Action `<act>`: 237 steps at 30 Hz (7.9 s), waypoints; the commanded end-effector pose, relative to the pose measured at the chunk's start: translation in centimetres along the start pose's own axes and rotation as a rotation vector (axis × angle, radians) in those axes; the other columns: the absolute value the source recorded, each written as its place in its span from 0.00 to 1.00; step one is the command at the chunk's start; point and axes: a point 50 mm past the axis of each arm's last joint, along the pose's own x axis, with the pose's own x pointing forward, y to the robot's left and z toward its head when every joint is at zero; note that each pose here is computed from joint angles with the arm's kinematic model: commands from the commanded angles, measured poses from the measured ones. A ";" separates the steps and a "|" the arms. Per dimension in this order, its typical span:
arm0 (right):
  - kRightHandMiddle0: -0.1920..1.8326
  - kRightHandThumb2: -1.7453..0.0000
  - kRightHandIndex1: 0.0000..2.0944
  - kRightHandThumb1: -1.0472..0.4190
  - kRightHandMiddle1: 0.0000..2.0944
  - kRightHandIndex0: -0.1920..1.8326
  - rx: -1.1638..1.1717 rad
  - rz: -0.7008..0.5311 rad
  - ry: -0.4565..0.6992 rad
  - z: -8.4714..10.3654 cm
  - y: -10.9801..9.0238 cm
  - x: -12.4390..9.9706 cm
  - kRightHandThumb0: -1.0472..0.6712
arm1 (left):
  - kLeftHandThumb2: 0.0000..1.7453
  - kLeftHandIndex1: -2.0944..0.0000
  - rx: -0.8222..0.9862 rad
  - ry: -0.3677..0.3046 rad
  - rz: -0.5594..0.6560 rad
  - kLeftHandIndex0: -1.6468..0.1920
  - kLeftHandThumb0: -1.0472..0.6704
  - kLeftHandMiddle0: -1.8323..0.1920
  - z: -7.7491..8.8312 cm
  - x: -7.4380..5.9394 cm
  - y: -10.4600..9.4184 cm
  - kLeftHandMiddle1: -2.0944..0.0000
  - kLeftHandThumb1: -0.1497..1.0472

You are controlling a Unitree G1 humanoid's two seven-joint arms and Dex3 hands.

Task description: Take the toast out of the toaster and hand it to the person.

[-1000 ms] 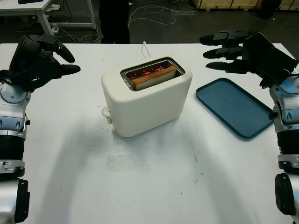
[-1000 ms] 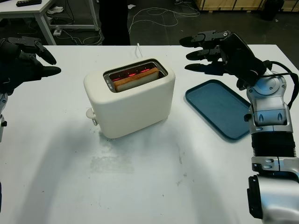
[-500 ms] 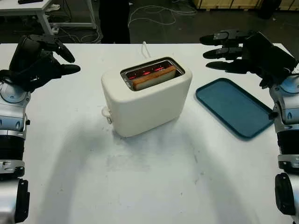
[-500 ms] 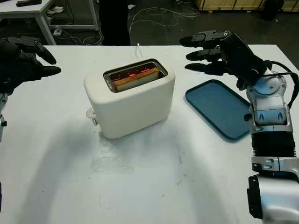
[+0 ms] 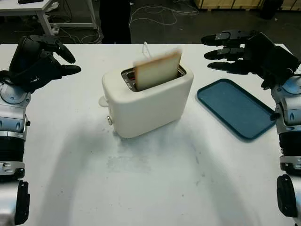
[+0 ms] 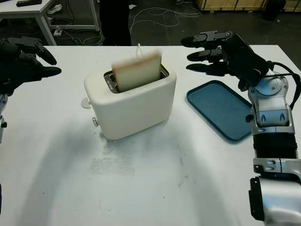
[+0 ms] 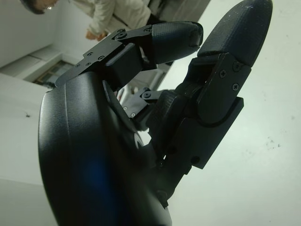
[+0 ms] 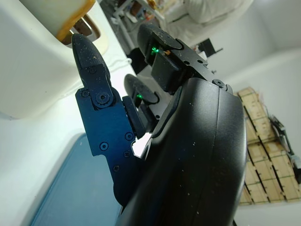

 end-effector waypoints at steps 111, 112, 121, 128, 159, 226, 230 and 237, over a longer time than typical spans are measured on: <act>0.47 0.98 0.83 0.12 0.83 0.57 -0.136 -0.392 -0.247 5.4 -6.2 5.2 0.51 | 0.00 0.47 -0.038 0.034 0.008 0.36 0.00 0.36 -0.8 -0.5 -0.5 0.49 0.70; 0.47 0.98 0.83 0.12 0.83 0.57 -0.119 -0.410 -0.212 4.9 -6.4 5.2 0.52 | 0.00 0.47 -0.034 0.031 0.006 0.36 0.00 0.36 -0.8 -0.5 -0.5 0.49 0.71; 0.43 0.96 0.83 0.09 0.83 0.54 0.052 -0.560 0.018 -0.1 -5.4 4.6 0.58 | 0.00 0.47 -0.030 0.032 0.002 0.37 0.00 0.36 -1.0 -0.6 -0.5 0.49 0.71; 0.36 0.92 0.83 0.09 0.83 0.48 0.114 -0.612 0.169 -3.4 -2.3 4.7 0.68 | 0.00 0.47 -0.030 0.034 -0.003 0.36 0.00 0.36 -0.9 -0.4 -0.6 0.48 0.71; 0.34 0.94 0.83 0.09 0.83 0.44 0.258 -0.649 0.321 -6.1 2.2 5.1 0.66 | 0.00 0.47 -0.042 0.055 -0.008 0.36 0.00 0.36 -1.3 -0.5 -1.0 0.48 0.71; 0.22 0.68 0.03 0.09 0.04 0.23 0.051 -0.471 0.111 -6.1 2.1 2.8 0.21 | 0.01 0.46 -0.063 0.047 0.018 0.36 0.00 0.36 -1.3 -1.3 -0.9 0.48 0.74; 0.21 0.71 0.02 0.09 0.02 0.21 0.209 -0.446 0.007 -6.5 4.4 -0.4 0.22 | 0.01 0.44 -0.092 0.045 0.046 0.38 0.00 0.38 -1.6 -2.3 -1.0 0.46 0.75; 0.23 0.66 0.02 0.09 0.02 0.23 0.419 -0.430 -0.021 -7.0 9.3 -6.3 0.29 | 0.02 0.31 -0.218 0.052 0.146 0.52 0.00 0.48 -1.8 -4.6 -2.5 0.35 0.79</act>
